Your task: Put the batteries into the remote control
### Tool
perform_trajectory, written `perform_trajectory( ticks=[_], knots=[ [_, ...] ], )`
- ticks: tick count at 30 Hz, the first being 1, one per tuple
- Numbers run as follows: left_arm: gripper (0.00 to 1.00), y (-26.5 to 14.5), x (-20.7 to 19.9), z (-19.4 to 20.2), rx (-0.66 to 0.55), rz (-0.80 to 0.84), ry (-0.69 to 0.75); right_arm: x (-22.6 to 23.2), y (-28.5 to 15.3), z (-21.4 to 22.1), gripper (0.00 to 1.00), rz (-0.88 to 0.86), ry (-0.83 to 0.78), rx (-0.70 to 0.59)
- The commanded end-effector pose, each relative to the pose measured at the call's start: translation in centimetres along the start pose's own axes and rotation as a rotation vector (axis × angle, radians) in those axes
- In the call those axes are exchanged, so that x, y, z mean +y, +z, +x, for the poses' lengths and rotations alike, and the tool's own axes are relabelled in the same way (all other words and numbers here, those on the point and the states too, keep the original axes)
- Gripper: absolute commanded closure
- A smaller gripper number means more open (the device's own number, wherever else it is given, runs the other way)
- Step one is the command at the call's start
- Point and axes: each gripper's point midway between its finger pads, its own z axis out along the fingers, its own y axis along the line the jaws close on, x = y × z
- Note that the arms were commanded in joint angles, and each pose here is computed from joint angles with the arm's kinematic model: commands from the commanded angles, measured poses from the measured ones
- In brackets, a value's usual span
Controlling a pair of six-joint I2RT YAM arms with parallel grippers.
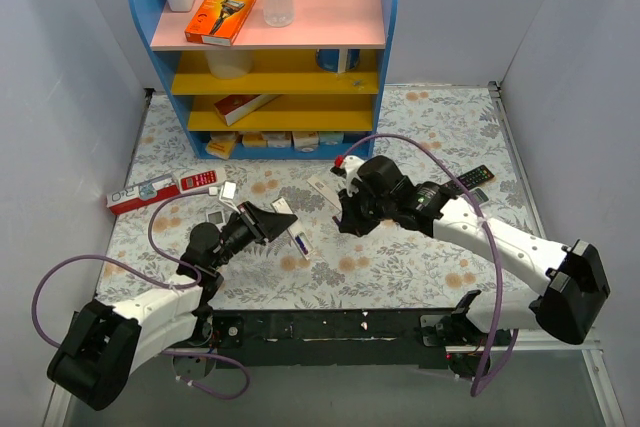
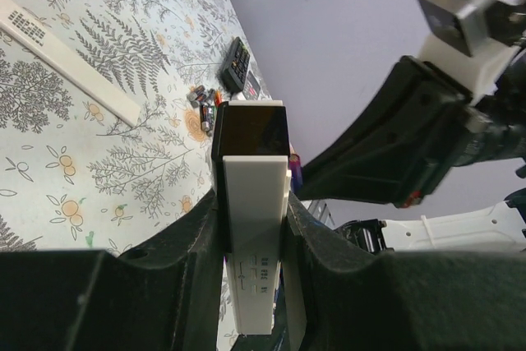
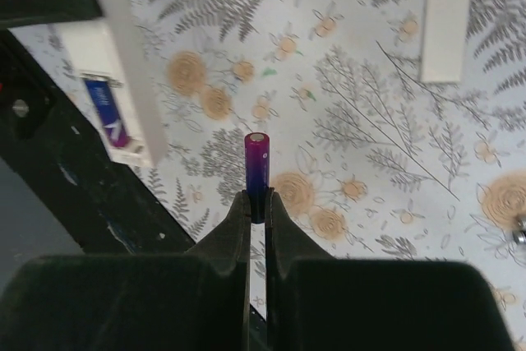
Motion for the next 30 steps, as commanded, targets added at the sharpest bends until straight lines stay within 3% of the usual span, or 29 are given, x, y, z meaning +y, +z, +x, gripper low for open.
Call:
perform_trajectory(
  ticks=[1,11,30],
  knots=[
    [1.00,0.1,-1.3,-1.3,-0.065,0.054,0.014,4.1,-0.4,-2.4,0.99,-0.092,-0.041,-0.038],
    [1.00,0.4,-1.0,-1.5,-0.078,0.049,0.005,9.0,1.0,-2.5,0.99,-0.196,-0.093,0.011],
    [1.00,0.1,-1.5,-1.3,-0.080,0.084,-0.038,8.9,2.9,-1.7,0.99,-0.132,-0.033,0.138]
  ],
)
